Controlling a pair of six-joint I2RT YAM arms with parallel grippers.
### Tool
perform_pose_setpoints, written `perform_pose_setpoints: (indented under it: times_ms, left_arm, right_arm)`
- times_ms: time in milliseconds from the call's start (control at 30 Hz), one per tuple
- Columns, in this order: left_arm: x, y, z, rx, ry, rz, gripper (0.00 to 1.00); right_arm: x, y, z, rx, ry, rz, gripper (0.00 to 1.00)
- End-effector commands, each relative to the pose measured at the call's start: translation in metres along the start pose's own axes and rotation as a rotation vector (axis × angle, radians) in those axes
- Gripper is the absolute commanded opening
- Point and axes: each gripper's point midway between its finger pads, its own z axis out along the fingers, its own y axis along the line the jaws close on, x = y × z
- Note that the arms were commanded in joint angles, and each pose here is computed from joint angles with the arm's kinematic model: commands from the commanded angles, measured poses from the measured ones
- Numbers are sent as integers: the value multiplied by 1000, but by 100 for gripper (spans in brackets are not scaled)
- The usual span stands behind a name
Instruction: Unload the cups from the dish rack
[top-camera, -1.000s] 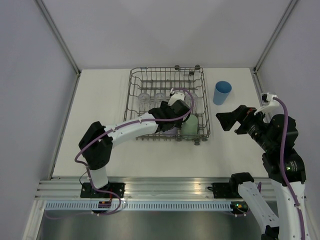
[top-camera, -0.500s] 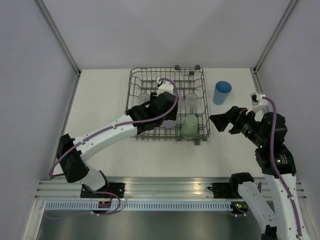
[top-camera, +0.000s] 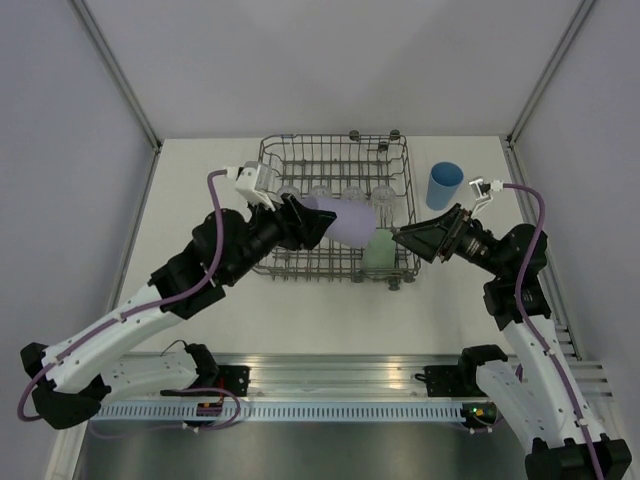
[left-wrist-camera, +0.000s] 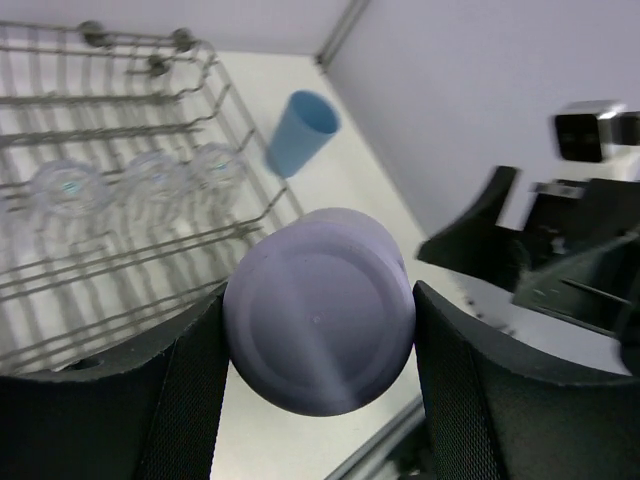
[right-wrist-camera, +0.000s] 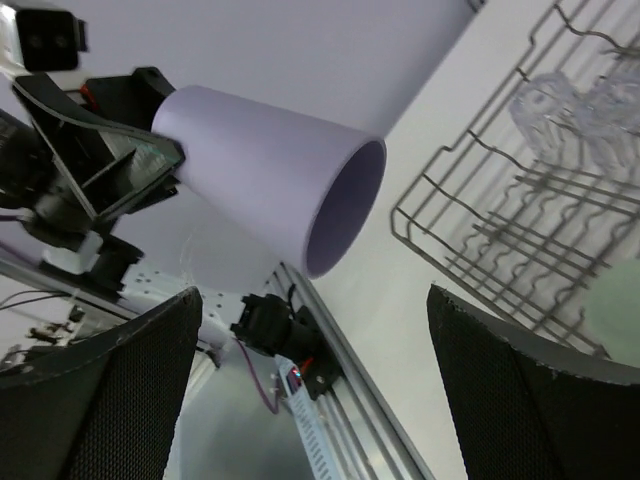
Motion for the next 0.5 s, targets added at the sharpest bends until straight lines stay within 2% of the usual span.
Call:
perform_pose_setpoints:
  times_ms: [0,133,233,333,367,467]
  left_arm:
    - [-37,-56,-23,305,-144,-176,2]
    - [-42,-74,-33,416,-166,-233,2]
    - [-42,-80,-35,465,-171,-295,2]
    - [-39,-81,-35,486,-169,-346,2]
    - [-38,-82,-35,487,-164,-358,2]
    - [-34,-80,-35,482,-148,-390,2]
  right_arm:
    - [-8,45,0,-218,-10,-38,97]
    - [-2,72,6,-339,3,-43,94]
    - [3,93,12,-416,9,-59,86]
    - [7,108,14,-468,11,-70,70]
    - [6,110,14,-473,7,-81,60]
    - [4,112,12,-471,-17,-120,54]
